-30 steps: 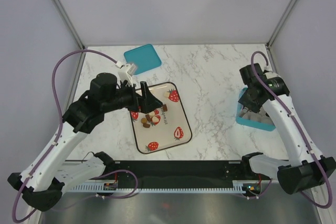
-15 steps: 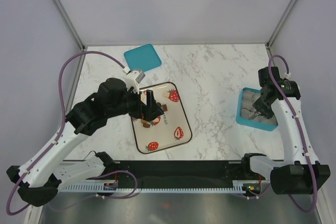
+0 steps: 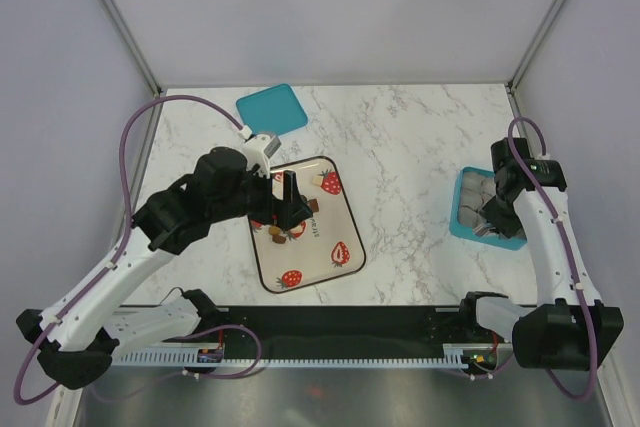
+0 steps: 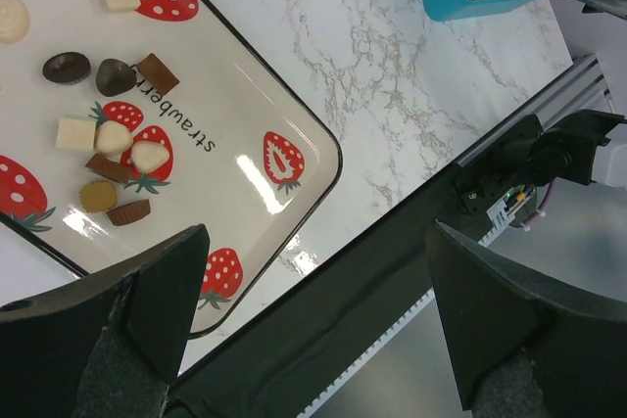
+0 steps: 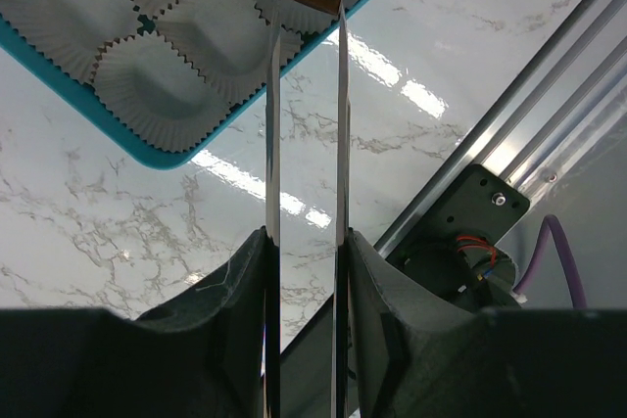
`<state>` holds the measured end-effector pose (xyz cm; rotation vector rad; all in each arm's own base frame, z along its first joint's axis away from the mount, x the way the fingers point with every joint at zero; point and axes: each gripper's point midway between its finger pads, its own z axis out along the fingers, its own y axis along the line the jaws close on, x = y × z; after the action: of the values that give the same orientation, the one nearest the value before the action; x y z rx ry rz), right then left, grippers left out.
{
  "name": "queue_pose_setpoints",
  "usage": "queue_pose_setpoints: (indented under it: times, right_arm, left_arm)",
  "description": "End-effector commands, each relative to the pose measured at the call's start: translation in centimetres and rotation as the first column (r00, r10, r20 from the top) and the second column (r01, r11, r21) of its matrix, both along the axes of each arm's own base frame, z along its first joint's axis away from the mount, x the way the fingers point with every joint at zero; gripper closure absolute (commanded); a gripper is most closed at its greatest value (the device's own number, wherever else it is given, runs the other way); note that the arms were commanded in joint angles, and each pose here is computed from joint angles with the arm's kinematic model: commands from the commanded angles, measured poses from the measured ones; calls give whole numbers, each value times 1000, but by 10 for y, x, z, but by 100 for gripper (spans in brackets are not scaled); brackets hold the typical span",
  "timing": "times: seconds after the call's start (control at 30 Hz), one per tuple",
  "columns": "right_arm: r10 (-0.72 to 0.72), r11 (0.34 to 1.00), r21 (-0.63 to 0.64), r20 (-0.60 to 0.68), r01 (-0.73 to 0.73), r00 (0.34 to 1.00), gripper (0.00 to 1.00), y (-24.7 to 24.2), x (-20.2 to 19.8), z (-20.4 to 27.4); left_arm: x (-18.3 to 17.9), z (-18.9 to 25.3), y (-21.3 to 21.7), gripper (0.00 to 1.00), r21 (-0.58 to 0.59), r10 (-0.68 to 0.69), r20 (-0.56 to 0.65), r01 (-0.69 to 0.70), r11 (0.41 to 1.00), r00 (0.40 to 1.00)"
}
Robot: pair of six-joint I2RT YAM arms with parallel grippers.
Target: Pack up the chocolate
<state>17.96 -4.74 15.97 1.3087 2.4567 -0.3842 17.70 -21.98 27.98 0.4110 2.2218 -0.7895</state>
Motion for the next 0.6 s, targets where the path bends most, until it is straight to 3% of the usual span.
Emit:
queue_pose_setpoints:
  times: [0.0,0.57]
  right_arm:
    - [-18,1000,20,-59,19,998,65,3,-24,-2]
    - [-34,999,-25,-56,32,998,55,-5,-24,-1]
  left_arm:
    - [5,10,1,0,13,-8,51,7,1000,999]
    - [6,11,-2,0,24,-10,62,9,1000,998]
